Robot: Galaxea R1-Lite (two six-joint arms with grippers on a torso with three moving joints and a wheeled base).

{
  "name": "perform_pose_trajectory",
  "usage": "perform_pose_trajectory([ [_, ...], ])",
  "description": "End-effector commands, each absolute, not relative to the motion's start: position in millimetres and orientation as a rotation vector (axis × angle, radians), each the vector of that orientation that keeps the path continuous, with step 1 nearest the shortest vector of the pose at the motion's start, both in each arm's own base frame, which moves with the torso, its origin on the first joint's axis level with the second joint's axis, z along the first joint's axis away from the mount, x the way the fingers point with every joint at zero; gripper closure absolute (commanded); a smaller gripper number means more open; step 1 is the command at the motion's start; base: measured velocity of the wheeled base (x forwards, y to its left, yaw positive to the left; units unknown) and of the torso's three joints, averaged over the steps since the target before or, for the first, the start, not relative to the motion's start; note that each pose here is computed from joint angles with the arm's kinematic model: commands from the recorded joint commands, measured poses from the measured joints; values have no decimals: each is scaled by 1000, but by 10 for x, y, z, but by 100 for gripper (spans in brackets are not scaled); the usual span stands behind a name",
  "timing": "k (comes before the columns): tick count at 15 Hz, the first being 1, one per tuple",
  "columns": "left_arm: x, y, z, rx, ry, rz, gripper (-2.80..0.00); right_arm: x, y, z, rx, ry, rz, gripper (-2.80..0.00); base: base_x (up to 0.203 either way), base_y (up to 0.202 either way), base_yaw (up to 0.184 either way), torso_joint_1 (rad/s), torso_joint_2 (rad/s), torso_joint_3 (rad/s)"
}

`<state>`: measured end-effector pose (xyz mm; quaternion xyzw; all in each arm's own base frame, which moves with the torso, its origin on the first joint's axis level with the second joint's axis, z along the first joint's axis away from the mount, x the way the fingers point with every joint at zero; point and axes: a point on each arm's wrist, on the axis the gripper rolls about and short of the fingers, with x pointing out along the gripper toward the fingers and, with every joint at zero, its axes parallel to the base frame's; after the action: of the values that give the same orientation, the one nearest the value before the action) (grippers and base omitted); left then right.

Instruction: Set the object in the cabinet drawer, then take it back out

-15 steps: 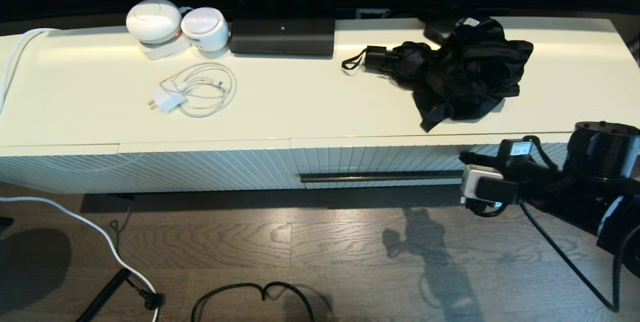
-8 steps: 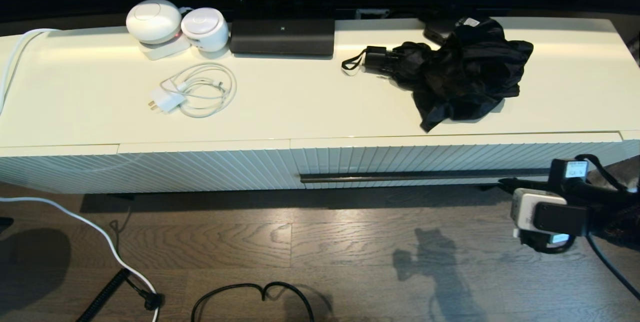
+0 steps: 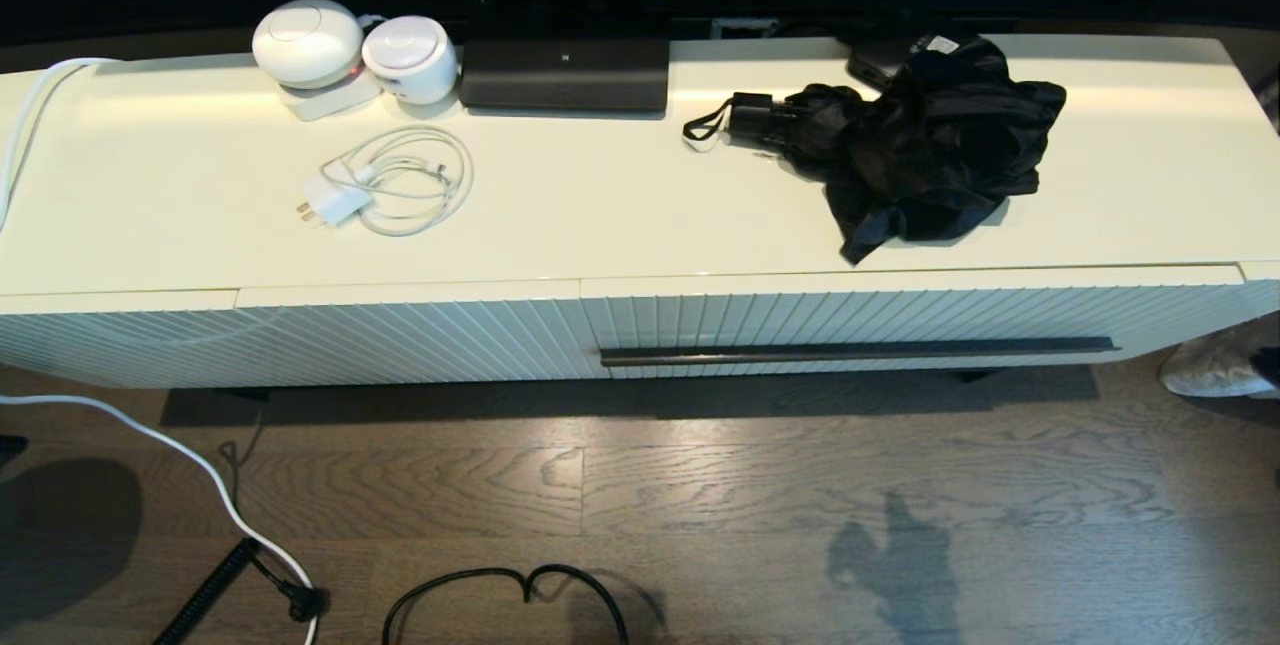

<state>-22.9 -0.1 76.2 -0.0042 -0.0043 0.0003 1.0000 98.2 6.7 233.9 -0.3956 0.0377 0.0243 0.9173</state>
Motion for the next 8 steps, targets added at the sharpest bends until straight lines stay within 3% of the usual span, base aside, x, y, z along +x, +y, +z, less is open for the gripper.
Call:
perform_pose_trajectory([
  [1, -231, -1, 765, -9, -12, 0, 0, 478, 4, 2405, -634, -22, -104, 0, 0, 0, 0, 0, 0, 0],
  [5, -230, -1, 762, -9, -11, 0, 0, -286, -88, 2044, -372, 65, -182, 0, 0, 0, 0, 0, 0, 0],
  [8, -230, -1, 762, -9, -11, 1, 0, -448, -92, 1874, -97, 183, -308, 0, 0, 0, 0, 0, 0, 0],
])
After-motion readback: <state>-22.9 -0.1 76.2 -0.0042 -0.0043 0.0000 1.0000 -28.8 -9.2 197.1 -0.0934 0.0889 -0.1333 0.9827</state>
